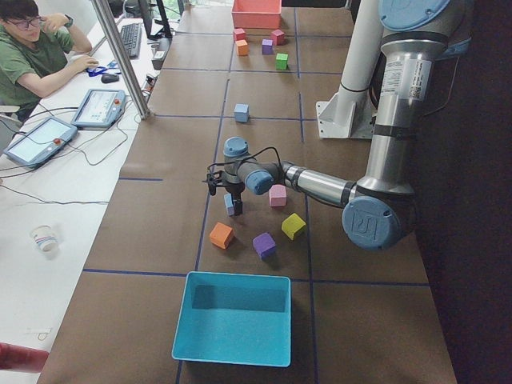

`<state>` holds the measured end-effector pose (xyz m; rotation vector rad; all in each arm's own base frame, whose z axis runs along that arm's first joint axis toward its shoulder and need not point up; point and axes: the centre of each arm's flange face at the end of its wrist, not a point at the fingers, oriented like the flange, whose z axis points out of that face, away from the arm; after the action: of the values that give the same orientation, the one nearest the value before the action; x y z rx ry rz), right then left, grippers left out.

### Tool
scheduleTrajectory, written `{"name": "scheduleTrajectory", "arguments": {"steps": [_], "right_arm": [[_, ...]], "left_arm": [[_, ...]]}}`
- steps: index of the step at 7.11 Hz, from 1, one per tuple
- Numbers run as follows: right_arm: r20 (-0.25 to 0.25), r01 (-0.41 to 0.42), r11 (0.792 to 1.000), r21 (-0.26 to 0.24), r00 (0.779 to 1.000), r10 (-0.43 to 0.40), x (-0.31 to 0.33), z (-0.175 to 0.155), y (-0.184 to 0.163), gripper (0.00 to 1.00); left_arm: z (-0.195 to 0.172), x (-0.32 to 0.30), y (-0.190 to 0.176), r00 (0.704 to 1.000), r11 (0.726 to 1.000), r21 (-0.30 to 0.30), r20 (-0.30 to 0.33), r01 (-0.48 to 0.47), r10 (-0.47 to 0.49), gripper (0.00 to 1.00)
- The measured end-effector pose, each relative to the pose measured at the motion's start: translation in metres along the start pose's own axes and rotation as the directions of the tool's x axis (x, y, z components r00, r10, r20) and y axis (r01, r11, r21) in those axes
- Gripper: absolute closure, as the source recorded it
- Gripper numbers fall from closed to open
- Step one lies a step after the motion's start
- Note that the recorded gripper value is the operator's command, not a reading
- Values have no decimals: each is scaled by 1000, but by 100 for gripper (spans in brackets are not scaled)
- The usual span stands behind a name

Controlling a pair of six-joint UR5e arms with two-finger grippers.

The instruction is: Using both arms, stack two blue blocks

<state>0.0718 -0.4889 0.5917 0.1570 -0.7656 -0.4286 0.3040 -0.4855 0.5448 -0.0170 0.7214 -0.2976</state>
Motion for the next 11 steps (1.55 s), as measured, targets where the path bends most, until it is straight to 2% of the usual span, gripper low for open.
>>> {"name": "scheduleTrajectory", "arguments": {"steps": [1, 3, 5, 8, 11], "right_arm": [[0, 0, 1000, 0, 1000, 0, 0, 0, 0, 1], [0, -2, 1000, 0, 1000, 2, 0, 0, 0, 1], [1, -3, 1000, -1, 1000, 3, 0, 1, 1, 1], [2, -5, 1000, -3, 1000, 5, 1, 2, 2, 1], [4, -9, 1000, -7, 1000, 9, 2, 4, 4, 1]], "left_arm": [[0, 2, 1, 1000, 1000, -2, -2, -7, 7, 80], [-9, 11, 4, 999, 999, 3, -21, -42, 42, 81], [-44, 58, 3, 990, 994, 47, -97, -94, 98, 81], [-101, 204, 15, 957, 978, 74, -202, -197, 208, 81], [-169, 341, 55, 932, 960, 49, -230, -277, 281, 82]]}}
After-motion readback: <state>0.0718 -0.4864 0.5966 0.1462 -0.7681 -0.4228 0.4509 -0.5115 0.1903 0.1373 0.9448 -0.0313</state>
